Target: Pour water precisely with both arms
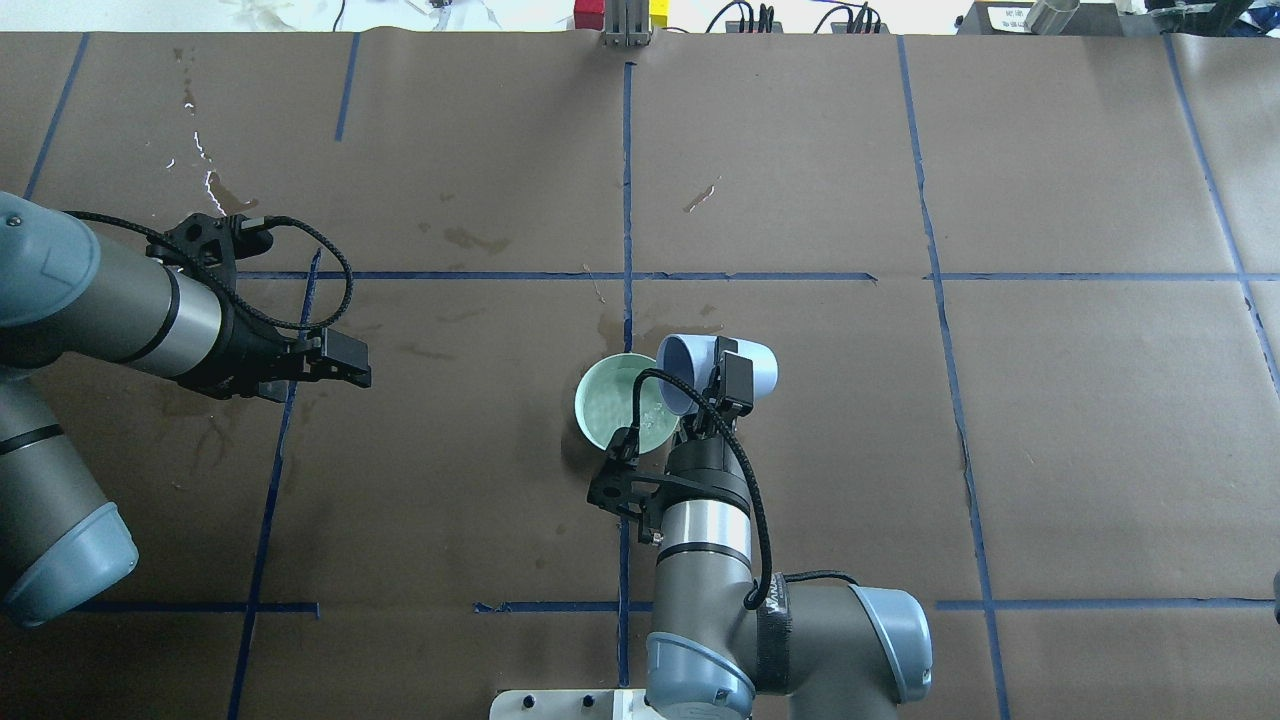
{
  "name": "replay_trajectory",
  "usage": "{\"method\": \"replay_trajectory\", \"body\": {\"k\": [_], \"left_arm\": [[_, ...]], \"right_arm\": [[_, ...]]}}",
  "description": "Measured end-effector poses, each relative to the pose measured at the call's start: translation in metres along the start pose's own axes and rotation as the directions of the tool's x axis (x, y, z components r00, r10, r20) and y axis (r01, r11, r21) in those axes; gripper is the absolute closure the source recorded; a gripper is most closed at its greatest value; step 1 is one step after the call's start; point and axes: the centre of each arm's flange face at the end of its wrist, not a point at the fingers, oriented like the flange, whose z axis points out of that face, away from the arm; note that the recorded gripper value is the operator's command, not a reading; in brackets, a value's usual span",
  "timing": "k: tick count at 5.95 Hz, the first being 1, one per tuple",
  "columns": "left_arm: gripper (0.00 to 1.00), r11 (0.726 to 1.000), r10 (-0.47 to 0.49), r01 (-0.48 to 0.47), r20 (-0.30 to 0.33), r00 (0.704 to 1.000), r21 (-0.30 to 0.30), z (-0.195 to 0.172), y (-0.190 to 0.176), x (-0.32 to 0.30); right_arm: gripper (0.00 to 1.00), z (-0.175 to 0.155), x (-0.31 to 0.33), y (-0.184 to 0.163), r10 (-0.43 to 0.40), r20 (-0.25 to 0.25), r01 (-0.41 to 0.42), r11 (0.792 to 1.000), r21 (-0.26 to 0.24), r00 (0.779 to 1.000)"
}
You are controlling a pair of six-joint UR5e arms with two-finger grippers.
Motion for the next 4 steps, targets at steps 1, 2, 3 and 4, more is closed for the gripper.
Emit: {"method": "replay_trajectory", "body": {"k": [1,2,3,4], "left_arm": [[0.01,1.0,-0.002,0.002,-0.001,1.0,0.0,0.001,0.001,0.002],[0.01,1.0,-0.018,0.018,-0.009,1.0,-0.001,0.003,0.001,0.011],[0.01,0.999,-0.036,0.036,-0.022,0.999,-0.003,0.007,-0.001,0.026],[0.01,0.999,-0.038,0.038,-0.035,0.999,-0.002,0.011,-0.006,0.043]], "right_arm": [[0.9,-0.003,0.003,-0.007,0.15,0.048,-0.151,0.989,0.011,0.988],[0.9,-0.004,0.01,-0.013,0.331,0.11,-0.335,0.942,0.014,0.937],[0.92,-0.001,0.017,-0.009,0.494,0.158,-0.5,0.866,-0.001,0.855],[0.92,0.002,0.026,0.004,0.62,0.174,-0.626,0.779,-0.028,0.765]]}}
